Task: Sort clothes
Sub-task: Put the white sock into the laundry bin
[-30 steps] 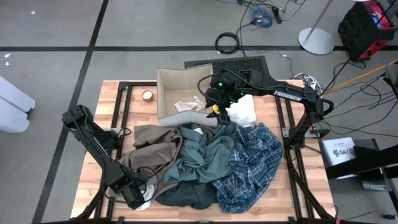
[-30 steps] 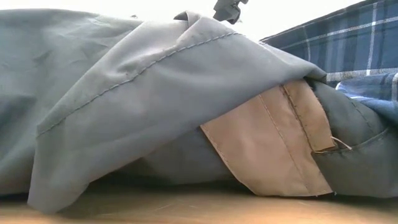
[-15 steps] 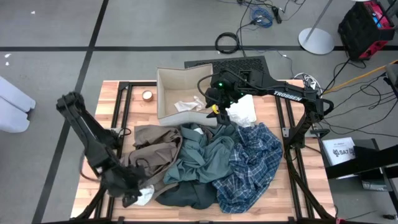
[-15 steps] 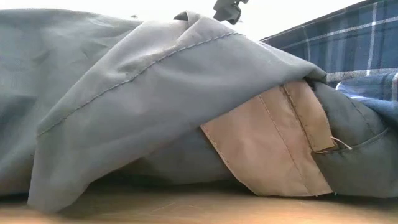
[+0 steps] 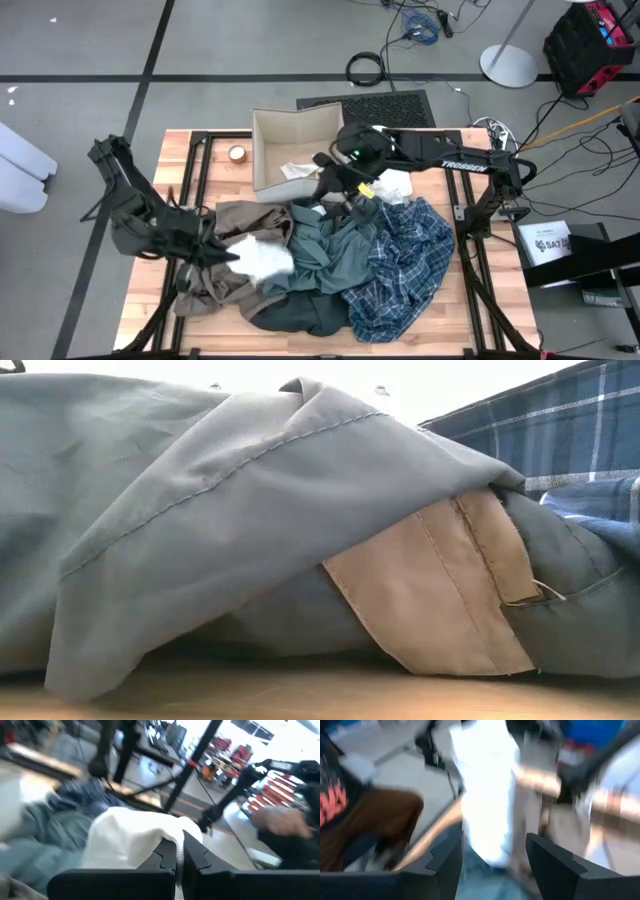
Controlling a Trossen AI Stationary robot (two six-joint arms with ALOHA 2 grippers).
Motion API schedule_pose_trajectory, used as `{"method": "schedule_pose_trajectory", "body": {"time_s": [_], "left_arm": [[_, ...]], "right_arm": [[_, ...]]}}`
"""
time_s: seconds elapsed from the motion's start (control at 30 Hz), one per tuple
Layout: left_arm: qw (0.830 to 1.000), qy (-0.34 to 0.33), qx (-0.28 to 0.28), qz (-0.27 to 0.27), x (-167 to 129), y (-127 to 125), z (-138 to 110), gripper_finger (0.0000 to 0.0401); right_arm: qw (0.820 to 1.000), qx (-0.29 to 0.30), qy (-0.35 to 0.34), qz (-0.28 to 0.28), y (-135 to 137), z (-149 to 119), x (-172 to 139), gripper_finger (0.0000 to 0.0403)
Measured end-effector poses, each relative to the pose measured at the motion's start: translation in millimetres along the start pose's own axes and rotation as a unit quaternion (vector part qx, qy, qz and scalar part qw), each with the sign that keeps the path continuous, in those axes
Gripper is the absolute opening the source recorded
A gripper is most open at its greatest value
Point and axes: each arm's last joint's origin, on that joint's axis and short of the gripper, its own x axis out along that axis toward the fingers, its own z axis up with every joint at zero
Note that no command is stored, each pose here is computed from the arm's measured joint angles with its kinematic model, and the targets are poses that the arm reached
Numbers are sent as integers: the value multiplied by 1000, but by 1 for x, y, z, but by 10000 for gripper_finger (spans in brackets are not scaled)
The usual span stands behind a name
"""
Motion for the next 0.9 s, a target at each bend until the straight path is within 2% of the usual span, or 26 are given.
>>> {"method": "schedule_pose_trajectory", "body": {"time_s": [0.2, 0.43, 0.6, 0.77, 0.9], "left_arm": [[995, -65, 68, 21, 1, 3, 17, 1], [987, -128, 99, 21, 2, 4, 34, 1], [980, -163, 116, -12, -2, 3, 45, 1], [974, -189, 122, -5, -4, 5, 52, 2], [970, -205, 125, 22, -4, 7, 56, 3]], "right_arm": [[995, -25, -101, -6, -2, 19, 22, 203], [990, -28, -139, -3, -14, 18, 51, 203], [986, -66, -155, -9, -23, 14, 67, 203], [975, -75, -196, 71, -34, 8, 87, 203], [975, -58, -204, 70, -39, 4, 96, 203]]}}
